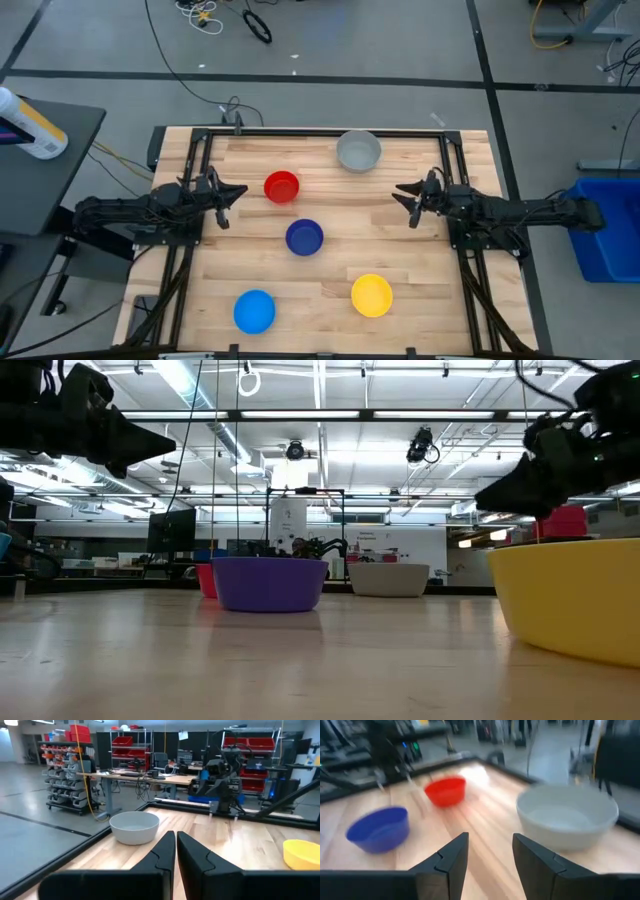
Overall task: Nest bowls inside each other
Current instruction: Stack the yellow bowl on the gray bowl
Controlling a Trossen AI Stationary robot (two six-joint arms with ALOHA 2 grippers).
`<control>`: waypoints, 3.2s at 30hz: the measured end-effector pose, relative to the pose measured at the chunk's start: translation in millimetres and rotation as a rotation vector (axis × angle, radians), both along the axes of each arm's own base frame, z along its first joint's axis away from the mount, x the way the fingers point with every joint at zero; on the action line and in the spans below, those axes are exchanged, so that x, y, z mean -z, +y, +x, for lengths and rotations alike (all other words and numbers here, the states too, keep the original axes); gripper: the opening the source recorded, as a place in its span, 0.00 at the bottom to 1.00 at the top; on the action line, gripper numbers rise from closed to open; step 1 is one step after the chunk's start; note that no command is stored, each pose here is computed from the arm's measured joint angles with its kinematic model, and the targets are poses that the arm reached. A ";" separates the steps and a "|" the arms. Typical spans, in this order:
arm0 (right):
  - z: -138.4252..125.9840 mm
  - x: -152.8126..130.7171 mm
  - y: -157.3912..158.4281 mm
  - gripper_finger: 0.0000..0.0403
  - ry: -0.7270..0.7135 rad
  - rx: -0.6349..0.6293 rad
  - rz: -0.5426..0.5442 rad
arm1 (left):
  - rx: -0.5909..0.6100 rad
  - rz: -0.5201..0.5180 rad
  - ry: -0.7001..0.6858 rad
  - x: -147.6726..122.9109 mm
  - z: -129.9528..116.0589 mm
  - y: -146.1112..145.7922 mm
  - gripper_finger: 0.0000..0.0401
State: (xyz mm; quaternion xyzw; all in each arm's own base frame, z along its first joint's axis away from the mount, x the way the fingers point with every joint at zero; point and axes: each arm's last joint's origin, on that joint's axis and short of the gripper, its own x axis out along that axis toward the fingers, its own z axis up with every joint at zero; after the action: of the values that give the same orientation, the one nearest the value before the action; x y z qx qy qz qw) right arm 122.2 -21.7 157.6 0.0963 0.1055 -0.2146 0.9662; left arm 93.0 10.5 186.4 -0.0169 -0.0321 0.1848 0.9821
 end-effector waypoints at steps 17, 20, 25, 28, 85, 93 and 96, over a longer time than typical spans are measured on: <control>88.6 -24.7 23.4 0.39 0.390 -0.522 0.361 | -0.036 0.027 0.034 2.2 -0.3 0.9 0.05; 99.7 -28.4 40.5 0.39 0.455 -0.613 0.418 | -0.060 0.026 0.060 4.5 -0.5 1.6 0.05; 107.8 -38.5 66.5 0.40 0.552 -0.622 0.502 | -0.062 0.031 0.074 5.7 -0.5 1.6 0.05; 107.9 -35.5 79.7 0.41 0.604 -0.602 0.540 | -0.062 0.031 0.074 5.7 -0.5 1.6 0.05; 122.9 -10.8 147.0 0.46 0.739 -0.522 0.610 | -0.057 0.024 0.070 5.6 -0.5 1.5 0.05; 126.7 5.4 150.9 0.48 0.785 -0.488 0.615 | -0.057 0.024 0.071 5.7 -0.5 1.5 0.05; 127.5 13.3 151.4 0.48 0.819 -0.477 0.613 | -0.057 0.024 0.071 5.7 -0.5 1.5 0.05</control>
State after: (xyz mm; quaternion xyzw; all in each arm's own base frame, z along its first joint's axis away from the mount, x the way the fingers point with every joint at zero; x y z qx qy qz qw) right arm 249.7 129.6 144.4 0.2550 0.5481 0.0305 0.7960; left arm 92.6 12.0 180.7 0.0023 0.0002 0.2127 0.9771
